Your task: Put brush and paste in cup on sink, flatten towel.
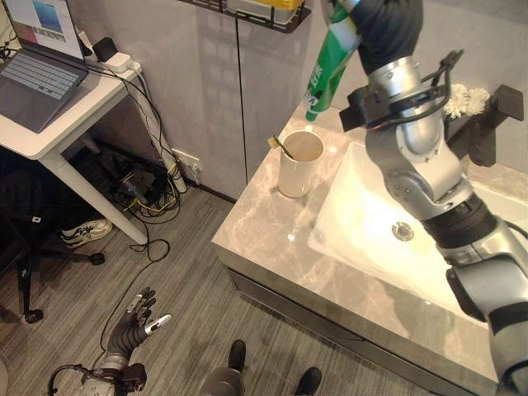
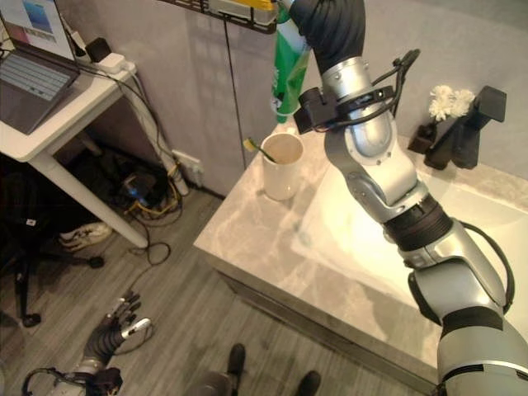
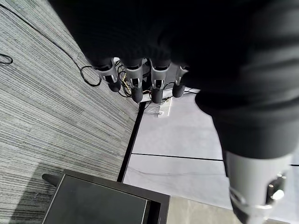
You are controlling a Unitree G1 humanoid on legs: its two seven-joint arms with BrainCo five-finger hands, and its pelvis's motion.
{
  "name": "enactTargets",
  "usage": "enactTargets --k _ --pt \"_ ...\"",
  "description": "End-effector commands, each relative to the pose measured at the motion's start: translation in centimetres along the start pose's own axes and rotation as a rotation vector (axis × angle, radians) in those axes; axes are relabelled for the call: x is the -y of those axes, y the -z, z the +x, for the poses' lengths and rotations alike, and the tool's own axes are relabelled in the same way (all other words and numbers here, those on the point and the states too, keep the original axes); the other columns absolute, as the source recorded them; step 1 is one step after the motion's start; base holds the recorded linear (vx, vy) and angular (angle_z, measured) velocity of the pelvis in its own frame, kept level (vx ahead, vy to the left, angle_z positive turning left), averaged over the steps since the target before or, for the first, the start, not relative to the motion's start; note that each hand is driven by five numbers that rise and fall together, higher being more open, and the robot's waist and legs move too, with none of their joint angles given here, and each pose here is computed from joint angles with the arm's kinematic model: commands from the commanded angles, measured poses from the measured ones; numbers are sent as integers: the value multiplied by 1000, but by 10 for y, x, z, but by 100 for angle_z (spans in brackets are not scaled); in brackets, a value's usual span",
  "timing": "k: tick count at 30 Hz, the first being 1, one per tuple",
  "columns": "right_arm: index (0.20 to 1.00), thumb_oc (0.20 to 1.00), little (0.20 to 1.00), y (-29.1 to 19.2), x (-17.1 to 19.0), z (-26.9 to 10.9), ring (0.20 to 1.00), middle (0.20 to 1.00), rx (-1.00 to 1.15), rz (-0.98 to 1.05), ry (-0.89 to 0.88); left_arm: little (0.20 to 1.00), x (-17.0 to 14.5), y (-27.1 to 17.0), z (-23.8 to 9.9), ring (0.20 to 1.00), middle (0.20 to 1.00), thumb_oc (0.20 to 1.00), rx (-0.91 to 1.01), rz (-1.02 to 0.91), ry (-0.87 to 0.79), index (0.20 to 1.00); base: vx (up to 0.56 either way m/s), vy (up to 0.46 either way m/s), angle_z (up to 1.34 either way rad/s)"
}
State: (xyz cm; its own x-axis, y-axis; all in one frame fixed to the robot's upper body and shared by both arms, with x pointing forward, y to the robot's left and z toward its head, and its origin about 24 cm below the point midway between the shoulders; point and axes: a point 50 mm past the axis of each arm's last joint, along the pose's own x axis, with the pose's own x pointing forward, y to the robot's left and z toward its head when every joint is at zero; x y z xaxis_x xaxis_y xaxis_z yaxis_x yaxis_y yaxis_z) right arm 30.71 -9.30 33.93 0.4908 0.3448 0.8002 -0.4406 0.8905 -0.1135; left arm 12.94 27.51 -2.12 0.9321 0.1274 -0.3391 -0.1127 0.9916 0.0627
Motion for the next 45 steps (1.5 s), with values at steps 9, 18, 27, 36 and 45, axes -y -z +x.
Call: enactTargets --k 9,18,27,36,45 --pt "200 200 200 -17 -2 -1 200 200 73 69 -28 1000 3 -15 1 1000 1000 1000 72 59 5 1000 0 0 0" --pt "200 200 200 -7 0 -7 200 200 40 90 0 1000 6 -15 2 1000 1000 1000 80 59 -1 1000 0 0 0" --pt "200 200 200 -7 -1 -5 200 200 44 99 10 1000 6 -18 3 1000 1000 1000 99 47 -9 1000 0 0 0" --pt "200 200 200 -8 2 -5 200 200 52 80 27 1000 7 -19 5 1000 1000 1000 109 37 -18 1000 -2 0 1" --pt "200 200 200 -3 6 -5 200 200 44 52 62 1000 4 -19 5 1000 1000 1000 120 23 -46 1000 -7 4 4"
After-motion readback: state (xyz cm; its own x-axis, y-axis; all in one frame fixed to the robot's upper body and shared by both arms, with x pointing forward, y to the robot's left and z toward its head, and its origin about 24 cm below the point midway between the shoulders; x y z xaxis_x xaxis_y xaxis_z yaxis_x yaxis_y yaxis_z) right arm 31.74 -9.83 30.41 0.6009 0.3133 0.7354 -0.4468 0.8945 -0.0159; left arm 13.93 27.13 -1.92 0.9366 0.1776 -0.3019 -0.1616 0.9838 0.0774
